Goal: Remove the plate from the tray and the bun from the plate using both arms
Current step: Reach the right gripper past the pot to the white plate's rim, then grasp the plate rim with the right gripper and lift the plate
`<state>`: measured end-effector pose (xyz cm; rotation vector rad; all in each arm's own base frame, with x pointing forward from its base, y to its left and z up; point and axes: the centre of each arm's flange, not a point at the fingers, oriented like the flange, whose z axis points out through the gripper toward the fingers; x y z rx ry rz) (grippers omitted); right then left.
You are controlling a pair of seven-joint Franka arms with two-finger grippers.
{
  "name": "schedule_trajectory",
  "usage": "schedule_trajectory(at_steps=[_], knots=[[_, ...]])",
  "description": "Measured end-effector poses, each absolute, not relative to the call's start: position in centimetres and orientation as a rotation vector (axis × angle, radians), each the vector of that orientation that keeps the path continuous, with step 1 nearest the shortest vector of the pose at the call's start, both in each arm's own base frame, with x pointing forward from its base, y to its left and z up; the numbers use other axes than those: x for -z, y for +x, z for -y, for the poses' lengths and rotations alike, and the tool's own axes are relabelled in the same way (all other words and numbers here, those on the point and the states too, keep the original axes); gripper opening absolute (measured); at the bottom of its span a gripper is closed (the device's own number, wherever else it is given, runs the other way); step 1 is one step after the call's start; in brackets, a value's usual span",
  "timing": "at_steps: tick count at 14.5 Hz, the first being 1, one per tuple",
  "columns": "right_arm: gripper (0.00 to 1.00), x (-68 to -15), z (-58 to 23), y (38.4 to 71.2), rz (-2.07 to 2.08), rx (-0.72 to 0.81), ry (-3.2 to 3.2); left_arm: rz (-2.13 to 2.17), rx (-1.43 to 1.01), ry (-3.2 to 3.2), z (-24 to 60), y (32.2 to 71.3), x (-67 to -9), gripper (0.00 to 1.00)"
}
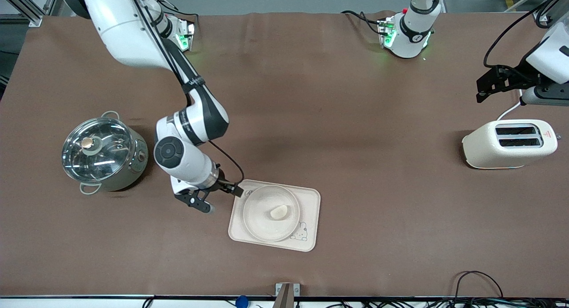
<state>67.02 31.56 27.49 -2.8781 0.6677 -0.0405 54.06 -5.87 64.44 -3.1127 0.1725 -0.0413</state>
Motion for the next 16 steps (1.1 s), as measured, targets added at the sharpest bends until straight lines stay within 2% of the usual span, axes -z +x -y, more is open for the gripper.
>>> schedule_trajectory(at_steps=[2, 5, 6, 7, 9, 10, 11, 15, 16], knots=[[0.98, -25.9, -32.4, 67.6, -0.676, 0.074, -2.859, -0.173, 0.041, -3.113, 5.9, 54.1, -64.4, 1.00], [0.88, -23.1, -33.8, 68.1, -0.664, 0.087, -2.853, -0.172, 0.042, -3.113, 5.9, 54.1, -64.5, 1.00], [0.87, -22.5, -34.2, 68.2, -0.658, 0.088, -2.853, -0.172, 0.042, -3.113, 5.9, 54.1, -64.5, 1.00], [0.81, -22.0, -34.6, 68.3, -0.652, 0.089, -2.853, -0.172, 0.042, -3.113, 5.9, 54.1, -64.5, 1.00], [0.62, -21.8, -35.1, 68.4, -0.647, 0.095, -2.851, -0.172, 0.042, -3.113, 5.9, 54.1, -64.5, 1.00], [0.62, -21.7, -35.1, 68.5, -0.646, 0.097, -2.852, -0.172, 0.042, -3.113, 5.9, 54.1, -64.5, 1.00], [0.53, -21.5, -35.0, 68.5, -0.648, 0.099, -2.852, -0.172, 0.042, -3.113, 5.9, 54.1, -64.5, 1.00], [0.48, -20.0, -34.7, 68.6, -0.648, 0.120, -2.857, -0.172, 0.042, -3.113, 5.9, 54.1, -64.5, 1.00], [0.43, -19.7, -34.7, 68.6, -0.648, 0.120, -2.859, -0.172, 0.042, -3.113, 5.9, 54.1, -64.5, 1.00]])
